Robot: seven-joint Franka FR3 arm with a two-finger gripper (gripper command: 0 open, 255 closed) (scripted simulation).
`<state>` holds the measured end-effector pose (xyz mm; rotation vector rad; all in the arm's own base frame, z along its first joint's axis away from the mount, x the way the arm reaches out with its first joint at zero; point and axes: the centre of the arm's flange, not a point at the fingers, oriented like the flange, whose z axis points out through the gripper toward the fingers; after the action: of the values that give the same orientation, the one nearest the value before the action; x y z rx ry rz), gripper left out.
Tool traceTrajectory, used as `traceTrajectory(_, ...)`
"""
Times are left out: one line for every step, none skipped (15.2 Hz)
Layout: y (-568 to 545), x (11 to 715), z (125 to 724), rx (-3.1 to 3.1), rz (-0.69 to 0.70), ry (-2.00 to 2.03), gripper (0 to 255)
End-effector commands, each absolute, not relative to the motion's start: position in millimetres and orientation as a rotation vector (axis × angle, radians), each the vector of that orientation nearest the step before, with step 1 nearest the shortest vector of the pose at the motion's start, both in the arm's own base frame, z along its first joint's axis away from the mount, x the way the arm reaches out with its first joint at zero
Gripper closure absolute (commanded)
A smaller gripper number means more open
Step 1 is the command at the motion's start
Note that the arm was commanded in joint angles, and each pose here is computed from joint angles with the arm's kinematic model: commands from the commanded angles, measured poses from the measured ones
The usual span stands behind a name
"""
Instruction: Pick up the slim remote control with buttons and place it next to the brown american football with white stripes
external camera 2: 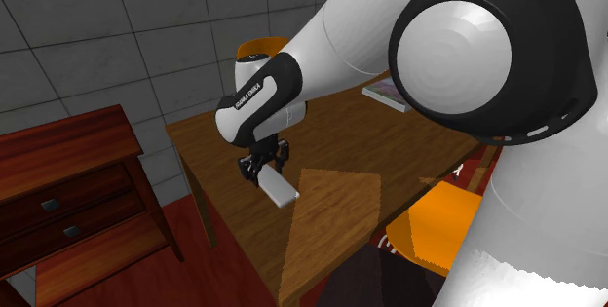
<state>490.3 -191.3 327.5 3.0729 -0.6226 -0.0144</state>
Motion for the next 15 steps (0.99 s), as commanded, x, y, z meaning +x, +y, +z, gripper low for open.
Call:
traceTrajectory(-191.3, 490.3, 332.7, 3.073, -0.014, -0.622, 255)
traceTrajectory(-191.3, 490.2, 338.0, 3.073, -0.014, -0.622, 255)
traceTrajectory(-191.3, 490.3, 343.3, 3.073, -0.014, -0.622, 255)
traceTrajectory(-191.3, 490.3, 348.6, 3.073, -0.014, -0.622, 255)
traceTrajectory(-191.3, 490.3, 353.9, 3.073, -0.014, -0.622, 255)
traceTrajectory(-191.3, 490.3, 359.1, 3.073, -0.014, -0.622, 255)
traceTrajectory(-191.3, 490.3, 364.4, 3.073, -0.014, -0.622, 255)
traceTrajectory(-191.3, 490.3, 369.7, 3.073, -0.014, -0.622, 255)
traceTrajectory(-191.3, 490.3, 375.0, 3.073, -0.014, -0.622, 255)
traceTrajectory(-191.3, 490.3, 380.3, 3.073, -0.014, -0.622, 255)
traceTrajectory(-191.3, 490.3, 385.5, 3.073, -0.014, -0.622, 255)
traceTrajectory(-191.3, 490.3, 390.8, 3.073, -0.014, -0.622, 255)
traceTrajectory(-191.3, 490.3, 396.1, 3.073, -0.014, -0.622, 255)
traceTrajectory(-191.3, 490.3, 401.4, 3.073, -0.014, -0.622, 255)
traceTrajectory(-191.3, 490.3, 406.7, 3.073, -0.014, -0.622, 255)
